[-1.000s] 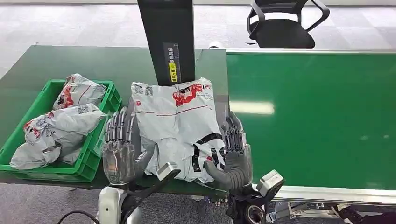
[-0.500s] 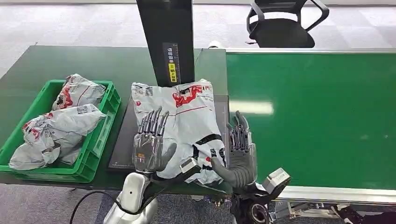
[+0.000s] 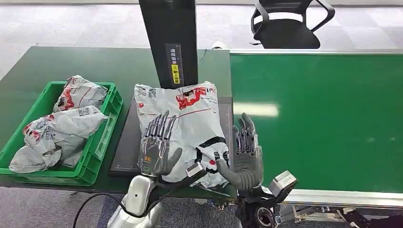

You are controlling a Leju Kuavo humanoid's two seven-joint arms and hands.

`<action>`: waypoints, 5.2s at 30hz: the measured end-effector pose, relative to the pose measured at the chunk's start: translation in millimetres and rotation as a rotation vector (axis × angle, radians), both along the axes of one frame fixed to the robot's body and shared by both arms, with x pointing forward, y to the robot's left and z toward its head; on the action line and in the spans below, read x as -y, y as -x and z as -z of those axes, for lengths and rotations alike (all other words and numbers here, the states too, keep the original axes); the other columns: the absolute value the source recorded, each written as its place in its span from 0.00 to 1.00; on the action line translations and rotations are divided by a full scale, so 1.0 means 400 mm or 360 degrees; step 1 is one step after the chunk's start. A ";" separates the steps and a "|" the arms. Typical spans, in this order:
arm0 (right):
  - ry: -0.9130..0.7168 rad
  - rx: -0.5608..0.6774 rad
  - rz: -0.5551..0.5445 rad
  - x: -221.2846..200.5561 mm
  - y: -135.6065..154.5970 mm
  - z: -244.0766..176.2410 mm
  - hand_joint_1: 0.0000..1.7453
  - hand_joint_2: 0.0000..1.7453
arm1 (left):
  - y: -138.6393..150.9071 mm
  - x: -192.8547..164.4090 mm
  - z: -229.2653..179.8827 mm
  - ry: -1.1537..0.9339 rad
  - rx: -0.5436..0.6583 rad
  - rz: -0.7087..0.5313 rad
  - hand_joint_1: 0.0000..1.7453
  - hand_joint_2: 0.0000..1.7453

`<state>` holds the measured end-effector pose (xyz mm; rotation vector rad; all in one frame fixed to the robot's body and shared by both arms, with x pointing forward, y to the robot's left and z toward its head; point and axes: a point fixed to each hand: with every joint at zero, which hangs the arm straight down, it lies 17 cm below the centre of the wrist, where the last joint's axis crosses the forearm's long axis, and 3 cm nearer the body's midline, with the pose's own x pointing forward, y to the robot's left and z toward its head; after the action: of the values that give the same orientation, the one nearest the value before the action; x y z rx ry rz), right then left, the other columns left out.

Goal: Moved the parcel from conveyor to table for the left to box.

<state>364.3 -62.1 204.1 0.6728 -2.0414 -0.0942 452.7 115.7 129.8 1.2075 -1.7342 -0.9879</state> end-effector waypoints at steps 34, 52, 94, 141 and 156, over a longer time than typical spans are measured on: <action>-0.0073 -0.0085 0.0023 0.041 -0.012 0.040 0.00 1.00 | -0.147 0.082 0.238 -0.0278 -0.0752 0.0315 0.00 1.00; -0.0071 -0.0099 0.0041 0.051 -0.016 0.049 0.00 1.00 | -0.147 0.086 0.239 -0.0284 -0.0744 0.0340 1.00 1.00; -0.0110 -0.0144 0.0097 0.053 -0.025 0.054 0.00 1.00 | 0.036 -0.396 -0.513 0.0931 0.1035 0.0147 0.99 1.00; -0.0111 -0.0143 -0.0015 0.033 0.007 0.069 0.00 1.00 | -0.372 -1.026 -0.688 0.0060 0.0422 -0.1071 0.93 1.00; -0.0119 -0.0129 -0.0028 0.041 0.006 0.067 0.00 1.00 | -0.429 -1.069 -0.403 -0.0285 -0.0595 -0.1270 0.95 1.00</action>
<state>361.8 -78.3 177.1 0.7221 -1.9619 -0.1852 624.3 543.4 291.0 1.5289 -0.7628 -0.8021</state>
